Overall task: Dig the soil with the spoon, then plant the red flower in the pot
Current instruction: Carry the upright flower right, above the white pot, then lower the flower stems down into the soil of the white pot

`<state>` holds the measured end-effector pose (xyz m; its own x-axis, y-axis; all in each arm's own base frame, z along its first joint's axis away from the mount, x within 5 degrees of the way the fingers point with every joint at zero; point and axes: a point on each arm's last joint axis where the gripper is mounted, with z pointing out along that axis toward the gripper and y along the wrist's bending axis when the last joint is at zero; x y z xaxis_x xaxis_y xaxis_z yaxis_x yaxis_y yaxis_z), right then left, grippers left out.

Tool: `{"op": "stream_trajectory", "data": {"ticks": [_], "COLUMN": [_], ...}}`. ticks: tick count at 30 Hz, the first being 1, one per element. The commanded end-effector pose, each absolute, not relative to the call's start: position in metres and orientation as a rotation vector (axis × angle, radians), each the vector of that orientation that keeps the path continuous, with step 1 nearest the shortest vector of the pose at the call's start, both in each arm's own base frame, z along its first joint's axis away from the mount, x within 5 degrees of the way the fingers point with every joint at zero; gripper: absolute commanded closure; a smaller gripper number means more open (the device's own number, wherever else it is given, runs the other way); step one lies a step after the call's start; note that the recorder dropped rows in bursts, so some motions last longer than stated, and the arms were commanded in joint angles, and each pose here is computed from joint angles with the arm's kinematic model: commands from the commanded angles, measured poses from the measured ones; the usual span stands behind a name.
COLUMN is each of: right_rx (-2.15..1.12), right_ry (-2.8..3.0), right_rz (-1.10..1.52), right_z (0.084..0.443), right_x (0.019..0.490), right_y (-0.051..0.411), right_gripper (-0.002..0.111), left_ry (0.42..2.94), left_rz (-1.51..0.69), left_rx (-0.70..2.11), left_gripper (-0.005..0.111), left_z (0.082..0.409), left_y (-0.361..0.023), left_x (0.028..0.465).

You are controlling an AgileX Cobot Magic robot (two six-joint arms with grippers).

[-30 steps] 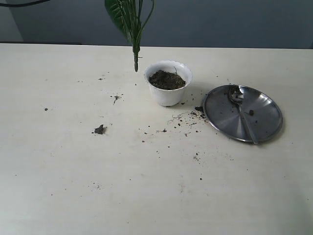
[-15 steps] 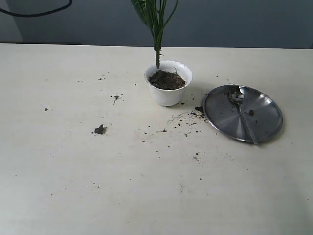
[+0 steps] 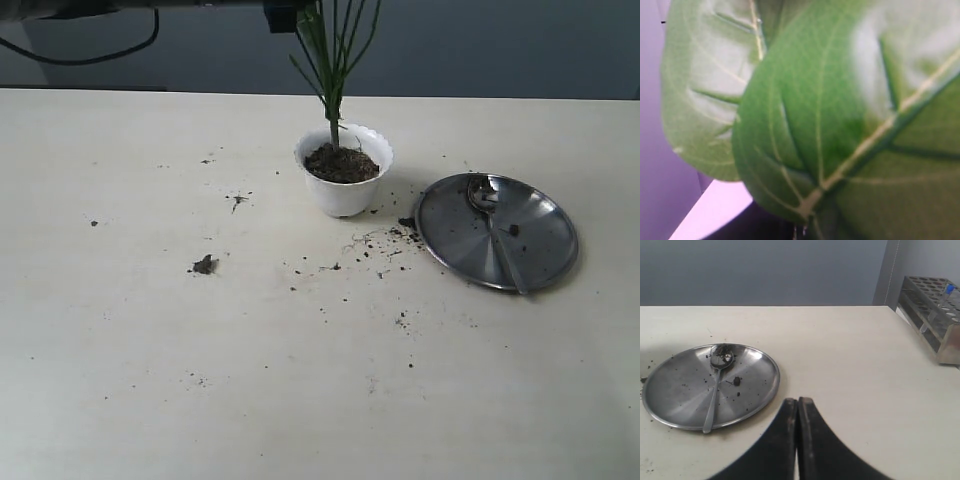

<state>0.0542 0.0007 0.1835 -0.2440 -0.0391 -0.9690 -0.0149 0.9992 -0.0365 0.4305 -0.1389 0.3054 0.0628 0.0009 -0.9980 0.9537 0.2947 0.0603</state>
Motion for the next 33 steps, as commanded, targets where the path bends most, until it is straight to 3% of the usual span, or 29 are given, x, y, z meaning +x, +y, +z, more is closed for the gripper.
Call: {"op": "stream_trajectory", "data": {"ticks": [1,10,21,33], "right_rx": [-0.038,-0.038,-0.039,-0.039], "right_ry": [1.807,1.807,1.803,1.805], "right_rz": [-0.028,-0.028,-0.031,-0.030], "right_z": [0.184,0.184,0.184,0.184], "right_x": [0.054,0.054,0.054,0.054], "right_y": [0.000,0.000,0.000,0.000], "right_gripper": [0.109,0.109,0.109,0.109], "left_ry": [1.267,1.181,1.217,1.224], "left_rz": [-0.966,-0.903,-0.961,-0.960], "left_rx": [0.998,1.026,1.009,1.120], "left_gripper": [0.106,0.106,0.106,0.106], "left_z": [0.295,0.314,0.299,0.300], "left_y": [-0.127,-0.126,-0.131,-0.155], "left_x": [0.437,0.450,0.482,0.478]}}
